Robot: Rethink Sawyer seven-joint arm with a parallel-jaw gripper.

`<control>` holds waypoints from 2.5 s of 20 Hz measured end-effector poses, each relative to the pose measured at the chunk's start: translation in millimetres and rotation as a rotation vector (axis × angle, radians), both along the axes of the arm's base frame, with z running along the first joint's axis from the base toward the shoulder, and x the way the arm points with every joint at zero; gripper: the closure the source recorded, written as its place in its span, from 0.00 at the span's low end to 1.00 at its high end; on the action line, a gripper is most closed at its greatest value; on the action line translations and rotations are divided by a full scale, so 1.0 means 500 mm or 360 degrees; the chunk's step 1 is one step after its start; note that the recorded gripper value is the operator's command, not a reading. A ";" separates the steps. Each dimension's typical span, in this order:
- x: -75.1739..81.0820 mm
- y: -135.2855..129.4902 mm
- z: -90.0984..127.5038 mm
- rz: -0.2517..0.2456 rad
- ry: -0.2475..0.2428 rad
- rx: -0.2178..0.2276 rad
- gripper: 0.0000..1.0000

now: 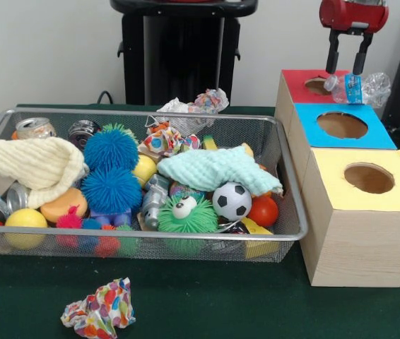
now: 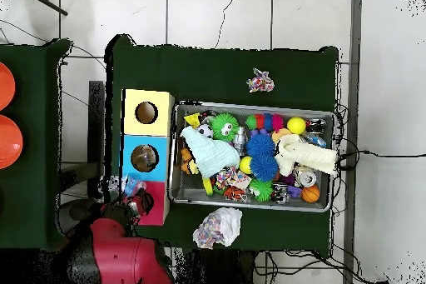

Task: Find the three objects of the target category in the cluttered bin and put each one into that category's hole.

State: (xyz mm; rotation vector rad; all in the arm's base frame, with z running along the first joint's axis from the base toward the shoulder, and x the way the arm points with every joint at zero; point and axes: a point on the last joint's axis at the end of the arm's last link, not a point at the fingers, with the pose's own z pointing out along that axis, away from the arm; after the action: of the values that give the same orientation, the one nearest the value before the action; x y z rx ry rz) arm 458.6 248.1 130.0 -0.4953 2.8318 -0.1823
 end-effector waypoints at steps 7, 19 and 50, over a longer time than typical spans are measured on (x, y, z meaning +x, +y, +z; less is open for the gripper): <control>0.001 -0.001 0.002 -0.0002 -0.0002 0.0002 0.00; 0.009 0.001 0.021 -0.0005 -0.0034 0.0017 0.00; -0.011 0.027 0.086 0.0019 0.0020 0.0056 0.00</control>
State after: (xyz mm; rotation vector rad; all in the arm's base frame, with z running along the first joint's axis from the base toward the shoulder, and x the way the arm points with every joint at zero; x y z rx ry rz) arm 453.2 261.8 173.2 -0.5070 2.8385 -0.1270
